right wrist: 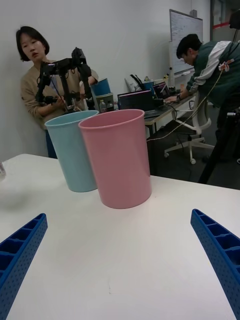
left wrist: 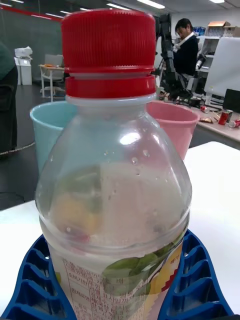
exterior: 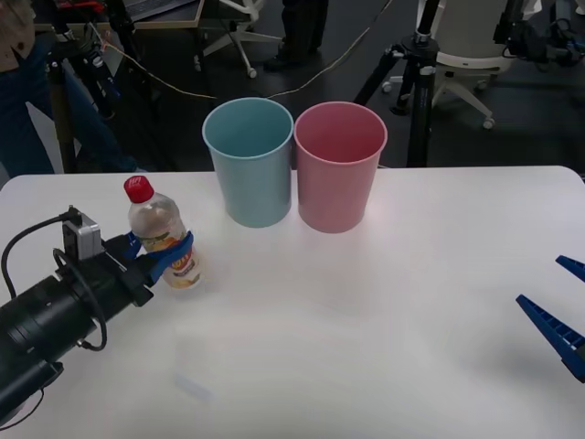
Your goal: Grasp the object on the table and drop it into the matching bin: aluminum can to the light blue bin, PET bottle to the pink bin.
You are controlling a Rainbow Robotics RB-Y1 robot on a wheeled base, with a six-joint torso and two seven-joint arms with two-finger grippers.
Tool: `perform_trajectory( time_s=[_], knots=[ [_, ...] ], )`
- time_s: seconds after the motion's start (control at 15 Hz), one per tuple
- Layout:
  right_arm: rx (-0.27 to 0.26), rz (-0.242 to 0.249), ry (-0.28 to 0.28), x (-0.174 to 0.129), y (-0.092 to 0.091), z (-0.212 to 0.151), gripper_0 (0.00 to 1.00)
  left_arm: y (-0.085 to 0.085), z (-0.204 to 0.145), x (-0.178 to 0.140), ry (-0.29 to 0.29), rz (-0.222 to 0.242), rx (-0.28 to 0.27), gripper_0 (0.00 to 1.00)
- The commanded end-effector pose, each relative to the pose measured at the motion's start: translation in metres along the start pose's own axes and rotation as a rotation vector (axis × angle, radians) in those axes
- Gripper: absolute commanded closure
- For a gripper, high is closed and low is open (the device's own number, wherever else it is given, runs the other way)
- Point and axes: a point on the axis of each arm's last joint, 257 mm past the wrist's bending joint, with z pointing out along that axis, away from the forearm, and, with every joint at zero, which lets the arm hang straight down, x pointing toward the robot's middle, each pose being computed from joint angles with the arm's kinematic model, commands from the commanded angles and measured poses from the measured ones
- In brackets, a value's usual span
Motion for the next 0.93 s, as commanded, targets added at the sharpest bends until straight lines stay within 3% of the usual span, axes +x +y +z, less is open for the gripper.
perform_trajectory(
  time_s=[0.07, 0.27, 0.4, 0.53, 0.73, 0.93],
  knots=[
    [0.000, 0.000, 0.000, 0.000, 0.000, 0.000, 0.00, -0.001, 0.001, -0.033, -0.028, 0.025, 0.010, 1.00],
    [0.000, 0.000, 0.000, 0.000, 0.000, 0.000, 0.00, -0.002, 0.007, -0.070, -0.037, 0.077, 0.008, 1.00],
    [0.000, 0.000, 0.000, 0.000, 0.000, 0.000, 0.00, -0.008, 0.013, -0.089, -0.032, 0.080, 0.044, 1.00],
    [0.000, 0.000, 0.000, 0.000, 0.000, 0.000, 0.00, -0.016, 0.026, -0.107, -0.027, 0.116, 0.087, 1.00],
    [0.000, 0.000, 0.000, 0.000, 0.000, 0.000, 0.00, -0.038, 0.049, -0.131, -0.030, 0.095, 0.167, 1.00],
    [0.000, 0.000, 0.000, 0.000, 0.000, 0.000, 0.00, -0.055, 0.071, -0.147, -0.025, 0.108, 0.215, 1.00]
  ],
)
